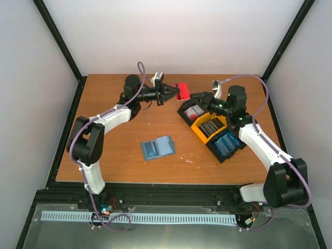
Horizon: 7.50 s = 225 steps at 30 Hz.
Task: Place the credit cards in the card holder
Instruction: Pick up the credit card from the storage box, then place the credit card in the storage box, then insert the credit card into the card holder.
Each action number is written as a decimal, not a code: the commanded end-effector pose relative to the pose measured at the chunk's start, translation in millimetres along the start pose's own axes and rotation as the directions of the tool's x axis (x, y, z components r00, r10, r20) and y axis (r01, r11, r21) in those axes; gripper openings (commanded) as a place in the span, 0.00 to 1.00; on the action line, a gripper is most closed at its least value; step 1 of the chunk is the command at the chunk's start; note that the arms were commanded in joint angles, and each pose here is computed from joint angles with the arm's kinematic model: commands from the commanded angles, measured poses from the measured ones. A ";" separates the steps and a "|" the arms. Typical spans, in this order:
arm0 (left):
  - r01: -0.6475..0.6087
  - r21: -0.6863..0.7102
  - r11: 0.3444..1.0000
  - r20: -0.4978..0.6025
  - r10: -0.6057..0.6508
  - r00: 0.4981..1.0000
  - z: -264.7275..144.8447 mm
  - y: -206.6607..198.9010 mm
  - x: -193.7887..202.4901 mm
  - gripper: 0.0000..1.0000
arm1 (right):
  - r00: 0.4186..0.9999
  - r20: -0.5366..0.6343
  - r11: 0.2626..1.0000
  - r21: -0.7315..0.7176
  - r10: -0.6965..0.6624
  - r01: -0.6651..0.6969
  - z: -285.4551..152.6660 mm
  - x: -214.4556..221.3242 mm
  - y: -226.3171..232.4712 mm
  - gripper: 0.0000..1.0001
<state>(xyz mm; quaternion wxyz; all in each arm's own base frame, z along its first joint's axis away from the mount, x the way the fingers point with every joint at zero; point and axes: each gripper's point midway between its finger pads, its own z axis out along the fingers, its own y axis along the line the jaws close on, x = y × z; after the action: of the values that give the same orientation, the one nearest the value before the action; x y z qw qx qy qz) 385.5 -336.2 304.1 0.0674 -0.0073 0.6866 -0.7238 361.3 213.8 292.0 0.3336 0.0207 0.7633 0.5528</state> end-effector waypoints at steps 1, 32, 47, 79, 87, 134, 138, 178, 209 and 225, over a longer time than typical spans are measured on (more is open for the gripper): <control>-0.041 -0.040 0.998 0.020 0.042 0.999 4.3 10.7 -10.6 0.01 | 0.998 -0.062 1.000 -0.013 -0.011 0.010 2.0 9.4 4.3 0.31; -0.082 0.018 0.996 -0.081 0.083 0.993 1.4 -1.3 12.4 0.05 | 0.995 -0.066 0.969 -0.231 0.078 -0.092 22.5 2.1 11.9 0.16; -0.031 -0.011 0.999 -0.109 0.030 0.994 16.9 47.9 -10.9 0.09 | 0.989 0.001 0.970 -0.197 0.147 -0.143 8.2 -14.2 -31.0 0.03; -0.220 -0.323 0.920 -0.010 0.229 0.973 -12.8 126.1 -32.9 0.01 | 0.998 -0.063 0.957 0.288 -0.025 0.042 -6.5 -25.9 -163.1 0.03; -0.195 -0.541 0.818 0.035 0.254 0.967 -66.0 157.2 -14.4 0.01 | 0.938 -0.336 0.865 0.440 -0.089 0.240 8.0 0.7 -200.5 0.03; -0.142 -0.658 0.739 0.098 0.270 0.958 -134.0 170.0 73.9 0.01 | 0.875 -0.426 0.947 0.113 -0.228 0.302 60.8 127.4 -62.8 0.56; -0.048 -0.650 0.758 0.139 0.181 0.974 -150.0 183.9 110.8 0.01 | 0.862 -0.468 0.947 0.139 -0.195 0.290 66.7 159.5 -71.1 0.53; 0.066 -0.571 0.818 0.212 0.069 0.975 -143.2 246.1 136.2 0.01 | 0.696 -0.718 0.823 0.385 -0.018 0.418 57.7 257.6 -170.9 0.17; 0.108 -0.544 0.832 0.320 0.086 0.944 -159.7 259.7 139.1 0.01 | 0.686 -0.726 0.840 0.399 0.044 0.369 56.6 270.2 -176.0 0.11; 0.038 -0.448 0.893 0.272 0.095 0.958 -141.1 248.2 131.6 0.01 | 0.669 -0.742 0.852 0.377 0.043 0.363 58.2 273.7 -173.3 0.10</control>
<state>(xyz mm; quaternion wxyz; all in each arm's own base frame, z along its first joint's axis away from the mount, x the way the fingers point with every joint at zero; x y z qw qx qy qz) 253.9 -215.7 30.9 0.1634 -0.1337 0.8288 -0.5181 260.0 307.6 22.4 0.0850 -0.1760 0.9394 0.2816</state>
